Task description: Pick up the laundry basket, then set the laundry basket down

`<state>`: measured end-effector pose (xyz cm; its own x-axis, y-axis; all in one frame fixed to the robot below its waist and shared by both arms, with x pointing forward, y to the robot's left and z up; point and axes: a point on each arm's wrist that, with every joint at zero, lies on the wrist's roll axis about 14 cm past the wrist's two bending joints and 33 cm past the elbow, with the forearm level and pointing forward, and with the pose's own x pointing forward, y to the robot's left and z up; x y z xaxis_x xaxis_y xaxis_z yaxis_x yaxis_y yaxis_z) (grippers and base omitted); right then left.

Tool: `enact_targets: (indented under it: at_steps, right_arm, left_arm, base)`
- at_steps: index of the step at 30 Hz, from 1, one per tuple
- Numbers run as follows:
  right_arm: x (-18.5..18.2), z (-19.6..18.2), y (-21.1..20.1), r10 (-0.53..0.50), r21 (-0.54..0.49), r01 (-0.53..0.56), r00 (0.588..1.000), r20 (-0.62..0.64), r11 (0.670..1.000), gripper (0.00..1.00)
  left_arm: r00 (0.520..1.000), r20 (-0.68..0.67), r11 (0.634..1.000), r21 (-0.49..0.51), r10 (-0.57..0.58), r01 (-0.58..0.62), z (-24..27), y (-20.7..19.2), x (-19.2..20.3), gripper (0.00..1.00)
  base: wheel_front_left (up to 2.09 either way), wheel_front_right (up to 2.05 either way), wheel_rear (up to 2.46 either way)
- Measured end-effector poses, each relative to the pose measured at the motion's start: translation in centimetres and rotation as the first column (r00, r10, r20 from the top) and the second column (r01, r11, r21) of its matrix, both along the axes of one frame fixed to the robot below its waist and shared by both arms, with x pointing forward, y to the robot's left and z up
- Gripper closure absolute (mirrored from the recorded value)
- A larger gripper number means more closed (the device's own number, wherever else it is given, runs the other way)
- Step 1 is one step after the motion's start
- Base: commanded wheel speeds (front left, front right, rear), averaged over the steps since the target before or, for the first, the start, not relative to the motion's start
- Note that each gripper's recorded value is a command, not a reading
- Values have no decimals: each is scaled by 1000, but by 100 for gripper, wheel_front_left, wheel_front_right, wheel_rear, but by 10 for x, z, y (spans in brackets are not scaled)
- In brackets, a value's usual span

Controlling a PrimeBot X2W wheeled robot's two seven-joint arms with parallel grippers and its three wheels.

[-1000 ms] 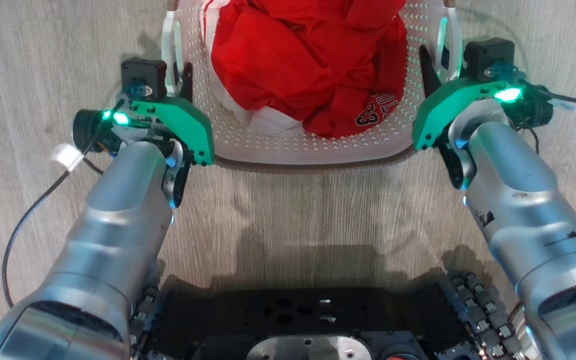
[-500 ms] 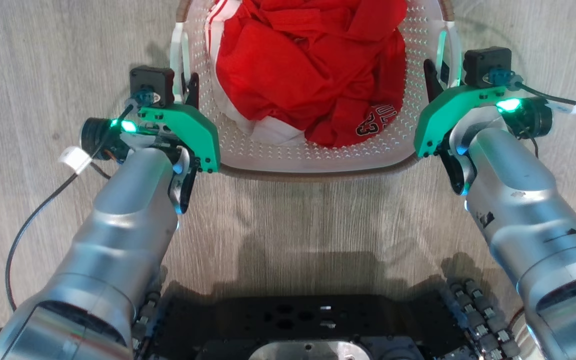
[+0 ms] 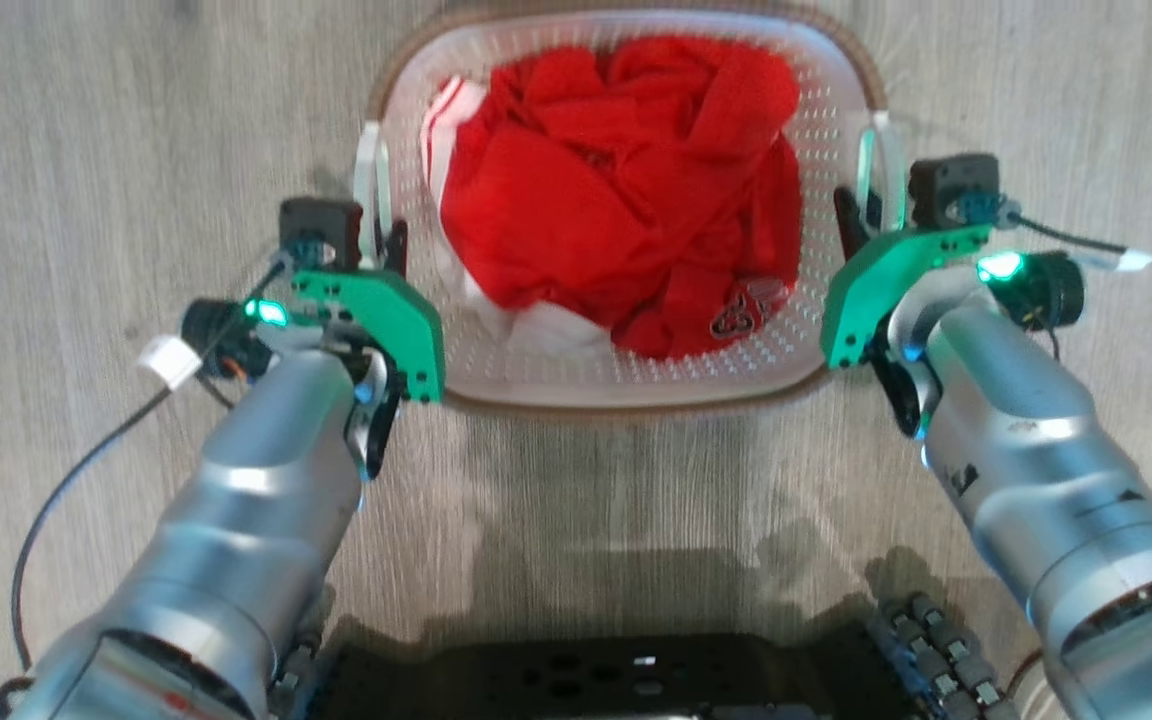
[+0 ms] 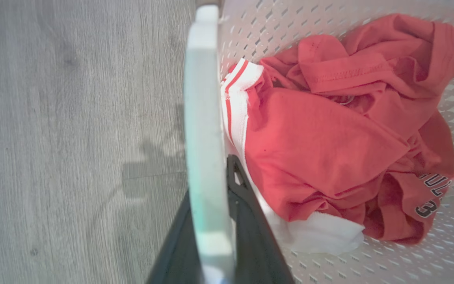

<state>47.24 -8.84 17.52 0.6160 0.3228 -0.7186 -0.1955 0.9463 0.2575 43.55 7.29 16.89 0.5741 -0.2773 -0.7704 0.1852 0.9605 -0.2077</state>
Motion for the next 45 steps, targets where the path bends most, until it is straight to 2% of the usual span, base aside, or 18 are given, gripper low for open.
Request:
enact_targets:
  at_steps: [13, 24, 37, 45]
  right_arm:
    - [-30, 38, -3, 23, -26, -24, 998, -51, 999, 100]
    - [-85, 70, 0, 59, -33, -64, 990, -131, 997, 100]
    - [-142, 103, 1, 77, -35, -82, 990, -121, 996, 100]
    - [-147, 121, 2, 82, -39, -85, 994, -78, 996, 100]
  left_arm:
    - [998, -68, 1000, 3, -18, 18, 36, -5, -34, 100]
    - [989, -143, 1000, 18, -22, 25, 68, -3, -89, 100]
    - [990, -140, 1000, 17, -14, 17, 99, -3, -143, 100]
    - [995, -96, 1000, 10, -9, 10, 113, -1, -152, 100]
  base:
    - [0, 0, 0]
    - [0, 0, 0]
    - [0, 0, 0]
    - [0, 0, 0]
